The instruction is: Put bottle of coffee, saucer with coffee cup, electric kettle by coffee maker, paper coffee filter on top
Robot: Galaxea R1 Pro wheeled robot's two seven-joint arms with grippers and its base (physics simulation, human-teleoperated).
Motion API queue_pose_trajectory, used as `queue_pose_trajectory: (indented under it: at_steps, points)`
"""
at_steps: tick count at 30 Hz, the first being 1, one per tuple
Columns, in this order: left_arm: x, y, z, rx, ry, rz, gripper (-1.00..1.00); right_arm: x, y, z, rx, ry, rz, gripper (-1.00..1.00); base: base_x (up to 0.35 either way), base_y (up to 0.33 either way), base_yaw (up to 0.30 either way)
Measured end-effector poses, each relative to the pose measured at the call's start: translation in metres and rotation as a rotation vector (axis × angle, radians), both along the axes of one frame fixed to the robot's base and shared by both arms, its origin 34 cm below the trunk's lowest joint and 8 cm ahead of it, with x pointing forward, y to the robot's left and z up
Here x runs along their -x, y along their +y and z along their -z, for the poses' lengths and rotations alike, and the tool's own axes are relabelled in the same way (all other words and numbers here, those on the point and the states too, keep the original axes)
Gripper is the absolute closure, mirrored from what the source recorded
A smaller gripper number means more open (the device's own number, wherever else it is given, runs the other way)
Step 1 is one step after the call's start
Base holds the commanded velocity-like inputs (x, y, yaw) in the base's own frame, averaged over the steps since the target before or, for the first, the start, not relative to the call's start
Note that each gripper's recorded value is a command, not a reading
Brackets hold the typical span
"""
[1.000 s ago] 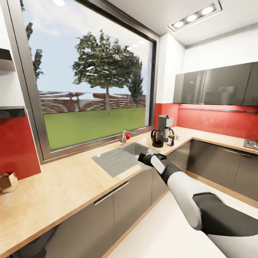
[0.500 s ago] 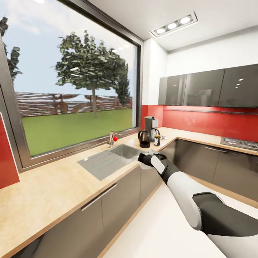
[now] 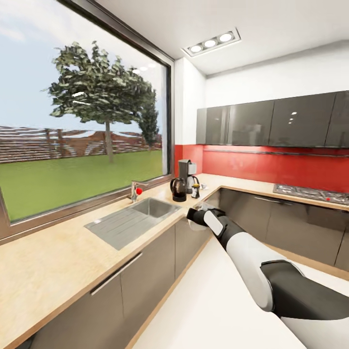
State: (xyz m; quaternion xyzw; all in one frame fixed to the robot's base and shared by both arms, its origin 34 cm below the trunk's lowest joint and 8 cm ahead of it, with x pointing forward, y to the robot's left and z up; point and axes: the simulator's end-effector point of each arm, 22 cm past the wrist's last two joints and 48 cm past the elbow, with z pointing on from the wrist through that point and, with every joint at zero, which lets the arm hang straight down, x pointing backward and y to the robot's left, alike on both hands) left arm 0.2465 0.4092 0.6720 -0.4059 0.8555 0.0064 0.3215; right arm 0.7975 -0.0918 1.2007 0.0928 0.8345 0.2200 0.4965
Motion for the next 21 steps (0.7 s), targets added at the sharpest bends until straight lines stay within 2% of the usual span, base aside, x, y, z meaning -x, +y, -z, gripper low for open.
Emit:
queue_pose_trajectory:
  at_steps: [5,9,14,17,21]
  points:
    - [-0.001,0.0,-0.001,0.0,-0.005,0.0,-1.0,0.002,-0.001,0.0,-0.003,0.004,0.002,1.0,0.0,0.0,-0.222]
    - [-0.003,0.0,-0.001,0.0,-0.008,0.001,-1.0,0.0,-0.024,0.007,0.009,0.012,0.034,1.0,0.0,0.0,-0.178]
    - [-0.004,-0.002,-0.001,-0.002,-0.009,0.018,-1.0,0.005,-0.046,0.035,0.032,0.07,0.064,1.0,0.0,0.0,-0.161]
    - [-0.006,-0.004,-0.001,-0.006,-0.008,0.039,-1.0,0.007,-0.071,0.047,0.048,0.099,0.093,1.0,0.0,0.0,-0.155]
    - [-0.007,-0.006,-0.002,-0.009,-0.009,0.056,-1.0,0.019,-0.11,0.085,0.071,0.18,0.141,1.0,0.0,0.0,-0.11]
